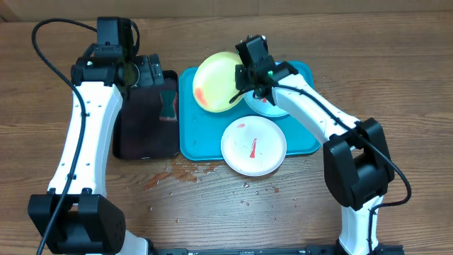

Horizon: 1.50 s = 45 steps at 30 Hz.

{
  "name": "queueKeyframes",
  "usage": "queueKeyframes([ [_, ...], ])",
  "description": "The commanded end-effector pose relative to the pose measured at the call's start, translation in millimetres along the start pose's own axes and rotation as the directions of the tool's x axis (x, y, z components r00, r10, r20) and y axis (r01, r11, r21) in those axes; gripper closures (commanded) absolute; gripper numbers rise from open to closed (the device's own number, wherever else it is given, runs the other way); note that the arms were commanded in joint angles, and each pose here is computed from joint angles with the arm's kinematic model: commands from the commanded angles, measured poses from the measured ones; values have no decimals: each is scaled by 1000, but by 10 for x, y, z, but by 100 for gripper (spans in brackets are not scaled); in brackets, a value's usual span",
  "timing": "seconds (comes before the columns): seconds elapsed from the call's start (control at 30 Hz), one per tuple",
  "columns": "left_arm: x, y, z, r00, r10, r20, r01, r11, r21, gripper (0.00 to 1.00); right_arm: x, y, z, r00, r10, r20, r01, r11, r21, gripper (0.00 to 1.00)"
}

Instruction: Clean dirty plates on tray and stack at the side

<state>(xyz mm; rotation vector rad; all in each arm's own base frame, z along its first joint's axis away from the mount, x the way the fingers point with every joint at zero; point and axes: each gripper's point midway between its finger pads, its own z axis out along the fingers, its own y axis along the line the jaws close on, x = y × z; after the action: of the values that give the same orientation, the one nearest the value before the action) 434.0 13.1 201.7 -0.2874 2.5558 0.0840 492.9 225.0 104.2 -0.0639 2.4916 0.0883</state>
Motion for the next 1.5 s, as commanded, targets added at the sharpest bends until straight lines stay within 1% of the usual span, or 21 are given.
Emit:
queueKeyframes([
  [0.0, -113, 51, -140, 999, -31, 44, 31, 1000, -3, 0, -398, -259, -213, 992, -72, 107, 54, 985, 167, 96],
  [0.23, -139, 101, -136, 998, -42, 51, 43, 999, -6, 0, -595, -460, -454, 972, -184, 144, 124, 928, 352, 96],
  [0.47, -180, 171, -128, 997, -54, 61, 54, 999, 2, 0, -655, -349, -690, 926, -345, 150, 227, 830, 509, 96],
  [0.57, -201, 162, -124, 996, -57, 62, 55, 998, 35, 0, -635, -233, -747, 908, -394, 142, 267, 806, 528, 96],
  [0.67, -222, 215, -118, 996, -67, 66, 65, 997, 40, 0, -619, -141, -807, 891, -432, 138, 294, 782, 550, 96],
  [0.9, -227, 255, -114, 996, -71, 62, 68, 996, 61, 1, -654, 55, -1000, 845, -513, 149, 322, 712, 624, 96],
  [1.03, -233, 254, -112, 995, -71, 64, 67, 996, 61, 0, -640, 119, -1097, 835, -527, 156, 310, 686, 659, 96],
  [1.2, -318, 311, -115, 994, -49, 97, 43, 997, 60, 0, -640, 229, -1210, 822, -540, 180, 288, 667, 687, 96],
  [1.3, -360, 267, -124, 993, 0, 114, -13, 994, 113, 0, -624, 340, -1238, 804, -568, 178, 315, 660, 682, 96],
  [1.47, -437, 200, -164, 985, 73, 159, -107, 970, 218, 0, -587, 417, -1244, 796, -578, 181, 328, 663, 673, 96],
])
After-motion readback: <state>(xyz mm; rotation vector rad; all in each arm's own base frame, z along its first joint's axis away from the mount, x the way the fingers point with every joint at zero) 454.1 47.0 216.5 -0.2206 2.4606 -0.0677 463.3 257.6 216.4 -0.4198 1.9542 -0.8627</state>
